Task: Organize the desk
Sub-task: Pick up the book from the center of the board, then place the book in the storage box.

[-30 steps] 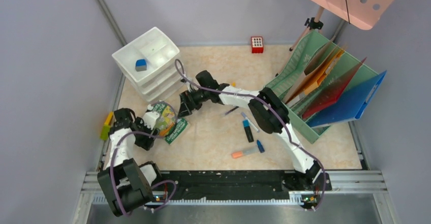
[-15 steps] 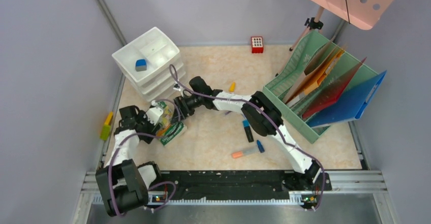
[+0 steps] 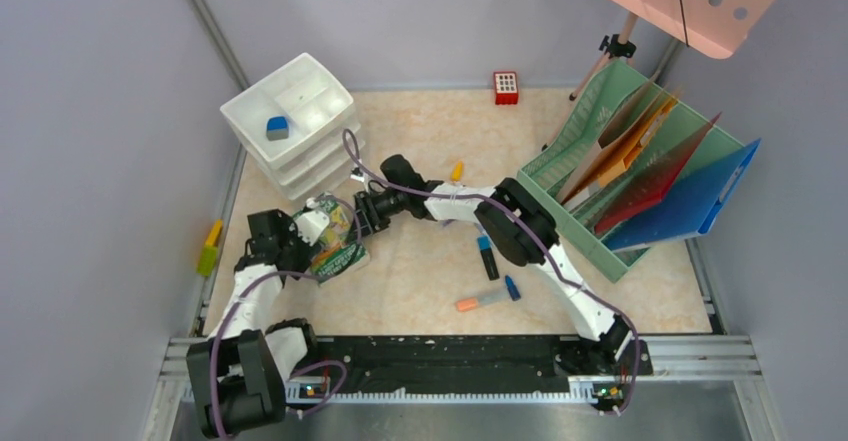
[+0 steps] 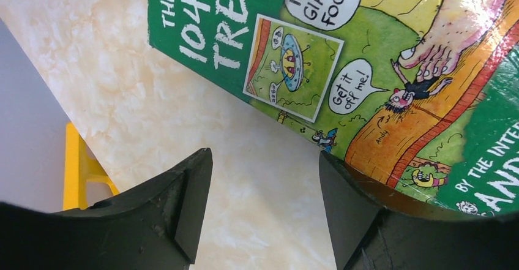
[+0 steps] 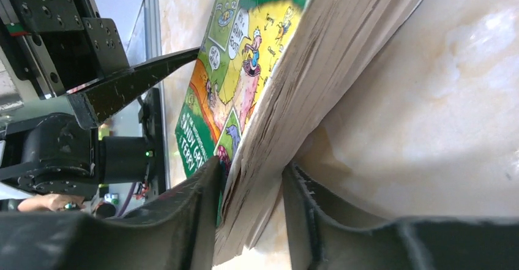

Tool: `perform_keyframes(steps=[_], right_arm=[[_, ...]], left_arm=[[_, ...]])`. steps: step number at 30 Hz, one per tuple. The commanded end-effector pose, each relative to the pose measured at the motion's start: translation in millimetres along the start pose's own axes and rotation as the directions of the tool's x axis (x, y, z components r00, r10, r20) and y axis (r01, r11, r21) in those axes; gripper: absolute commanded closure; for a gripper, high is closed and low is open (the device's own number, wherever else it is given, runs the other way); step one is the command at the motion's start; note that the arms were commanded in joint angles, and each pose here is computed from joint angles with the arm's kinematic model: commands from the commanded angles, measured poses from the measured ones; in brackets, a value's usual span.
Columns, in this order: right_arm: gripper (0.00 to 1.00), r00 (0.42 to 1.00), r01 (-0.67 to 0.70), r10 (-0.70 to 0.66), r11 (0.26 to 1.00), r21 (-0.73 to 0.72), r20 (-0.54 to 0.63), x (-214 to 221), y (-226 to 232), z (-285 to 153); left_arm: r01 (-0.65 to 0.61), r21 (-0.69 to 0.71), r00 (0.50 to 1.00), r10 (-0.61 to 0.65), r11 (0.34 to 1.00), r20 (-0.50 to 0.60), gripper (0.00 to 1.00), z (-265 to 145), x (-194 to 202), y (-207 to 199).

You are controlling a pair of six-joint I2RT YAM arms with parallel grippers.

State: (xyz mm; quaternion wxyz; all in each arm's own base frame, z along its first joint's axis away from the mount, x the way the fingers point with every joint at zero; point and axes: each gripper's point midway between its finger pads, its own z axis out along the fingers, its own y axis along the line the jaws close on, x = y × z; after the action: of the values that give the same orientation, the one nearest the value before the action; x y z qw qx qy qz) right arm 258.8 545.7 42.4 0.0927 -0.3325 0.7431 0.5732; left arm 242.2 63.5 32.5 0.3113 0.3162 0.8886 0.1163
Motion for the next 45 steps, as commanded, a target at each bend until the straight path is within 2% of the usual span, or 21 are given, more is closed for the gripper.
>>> perform_keyframes(steps=[1,3,6,13,21,25,28,32,35,36,41,45], right_arm=[[0.68,0.996,-0.021,0.016,0.999,-0.05,-0.085,22.4,38.4,1.5],[0.76,0.998,-0.007,0.005,0.999,-0.036,-0.061,14.1,44.7,-11.2],[1.0,1.0,0.024,-0.024,1.0,-0.006,-0.008,-2.1,59.6,-35.9],[1.0,0.987,0.035,-0.045,0.997,0.07,0.154,-36.2,88.1,-96.6],[1.0,0.942,-0.022,-0.021,0.992,0.125,0.335,-71.9,89.8,-166.9],[1.0,0.919,-0.013,-0.05,0.988,0.156,0.392,-88.2,89.1,-198.9],[1.0,0.902,0.012,-0.081,0.986,0.164,0.425,-99.7,92.6,-220.2],[1.0,0.881,0.071,-0.133,0.986,0.15,0.455,-110.5,108.7,-241.0],[1.0,0.865,0.112,-0.167,0.984,0.142,0.474,-114.9,122.3,-252.7],[1.0,0.861,0.126,-0.177,0.983,0.137,0.477,-115.3,126.6,-254.6],[1.0,0.852,0.168,-0.199,0.98,0.108,0.485,-113.1,142.7,-259.5],[1.0,0.846,0.188,-0.204,0.979,0.082,0.492,-112.2,151.7,-261.1]], left_arm=[[0.023,0.096,0.997,-0.03,0.995,0.074,0.3,-2.0,-11.0,-27.8],[0.018,0.101,0.996,-0.027,0.995,0.081,0.3,-9.2,-13.2,-28.7],[0.016,0.129,0.995,-0.028,0.991,0.092,0.3,-22.8,-19.1,-31.4],[0.033,0.19,0.984,-0.065,0.981,0.166,0.3,-57.1,-51.2,-28.9],[0.257,0.285,0.911,-0.33,0.924,0.248,0.29,-89.0,-111.1,-12.3],[0.327,0.411,0.847,-0.457,0.851,0.272,0.29,-107.7,-148.9,-9.5],[0.365,0.52,0.776,-0.561,0.773,0.289,0.28,-122.7,-182.4,-6.2],[0.399,0.669,0.654,-0.706,0.627,0.272,0.2,-134.7,-226.8,2.6],[0.442,0.753,0.552,-0.809,0.487,0.2,0.15,-135.5,-255.9,12.6],[0.443,0.767,0.534,-0.824,0.464,0.19,0.14,-133.4,-263.4,15.0],[0.414,0.81,0.491,-0.851,0.417,0.187,0.11,-127.2,-299.0,16.8],[0.388,0.829,0.488,-0.853,0.403,0.186,0.1,-125.6,-320.3,9.4]])
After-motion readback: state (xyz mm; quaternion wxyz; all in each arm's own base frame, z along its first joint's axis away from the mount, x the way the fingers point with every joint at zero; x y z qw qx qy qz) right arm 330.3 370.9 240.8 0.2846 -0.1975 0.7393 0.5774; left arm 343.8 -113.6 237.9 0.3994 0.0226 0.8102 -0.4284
